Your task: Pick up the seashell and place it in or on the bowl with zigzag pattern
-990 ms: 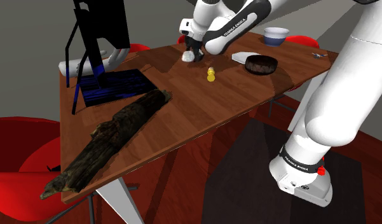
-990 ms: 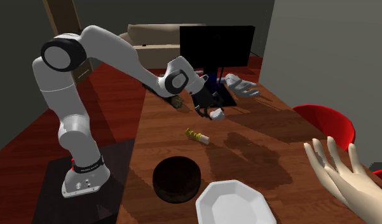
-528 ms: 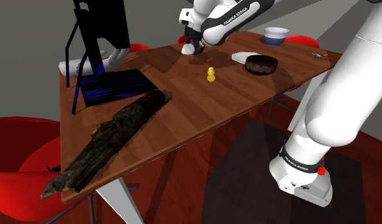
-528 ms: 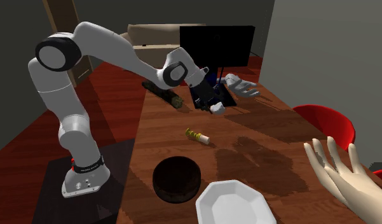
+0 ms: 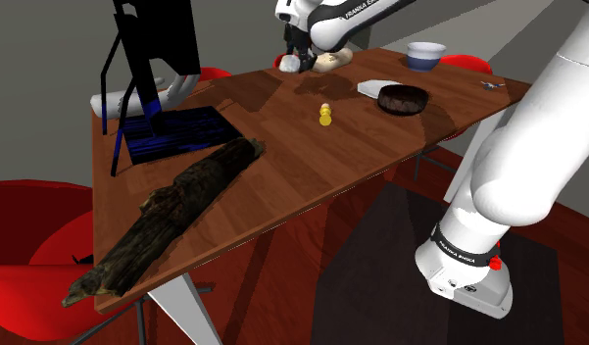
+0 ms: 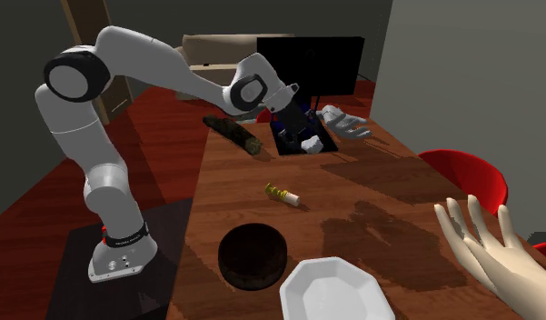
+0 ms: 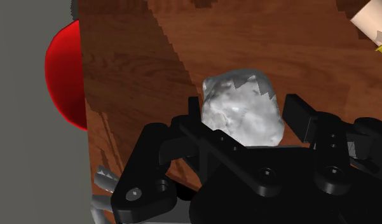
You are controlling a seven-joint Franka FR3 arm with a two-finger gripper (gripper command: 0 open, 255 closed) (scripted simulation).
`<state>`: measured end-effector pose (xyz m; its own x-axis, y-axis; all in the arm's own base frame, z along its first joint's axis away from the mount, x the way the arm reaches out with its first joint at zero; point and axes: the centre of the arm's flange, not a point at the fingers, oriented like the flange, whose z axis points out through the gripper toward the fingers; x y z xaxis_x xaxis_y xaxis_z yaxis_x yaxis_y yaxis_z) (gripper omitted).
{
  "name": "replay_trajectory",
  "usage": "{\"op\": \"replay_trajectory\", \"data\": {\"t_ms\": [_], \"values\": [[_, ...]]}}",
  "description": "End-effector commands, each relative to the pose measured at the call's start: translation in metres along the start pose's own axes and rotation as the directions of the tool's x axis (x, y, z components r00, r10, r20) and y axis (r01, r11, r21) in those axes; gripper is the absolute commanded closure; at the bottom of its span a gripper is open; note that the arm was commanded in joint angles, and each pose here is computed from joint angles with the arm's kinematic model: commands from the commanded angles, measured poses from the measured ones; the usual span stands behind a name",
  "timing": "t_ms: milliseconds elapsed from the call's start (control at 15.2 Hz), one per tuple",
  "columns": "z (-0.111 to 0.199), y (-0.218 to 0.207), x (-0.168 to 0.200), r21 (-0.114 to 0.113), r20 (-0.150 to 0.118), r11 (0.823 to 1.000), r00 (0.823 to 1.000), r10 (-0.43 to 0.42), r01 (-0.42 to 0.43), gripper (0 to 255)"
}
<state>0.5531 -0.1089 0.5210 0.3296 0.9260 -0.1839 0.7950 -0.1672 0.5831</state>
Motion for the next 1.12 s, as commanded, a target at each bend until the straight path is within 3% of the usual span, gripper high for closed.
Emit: {"op": "replay_trajectory", "data": {"t_ms": [0, 1056], "values": [[-0.007, -0.004, -0.012, 0.0, 0.0, 1.0, 1.0, 0.0, 0.0, 255], [-0.059, -0.113, -0.185, 0.0, 0.0, 1.0, 1.0, 0.0, 0.0, 255]]}}
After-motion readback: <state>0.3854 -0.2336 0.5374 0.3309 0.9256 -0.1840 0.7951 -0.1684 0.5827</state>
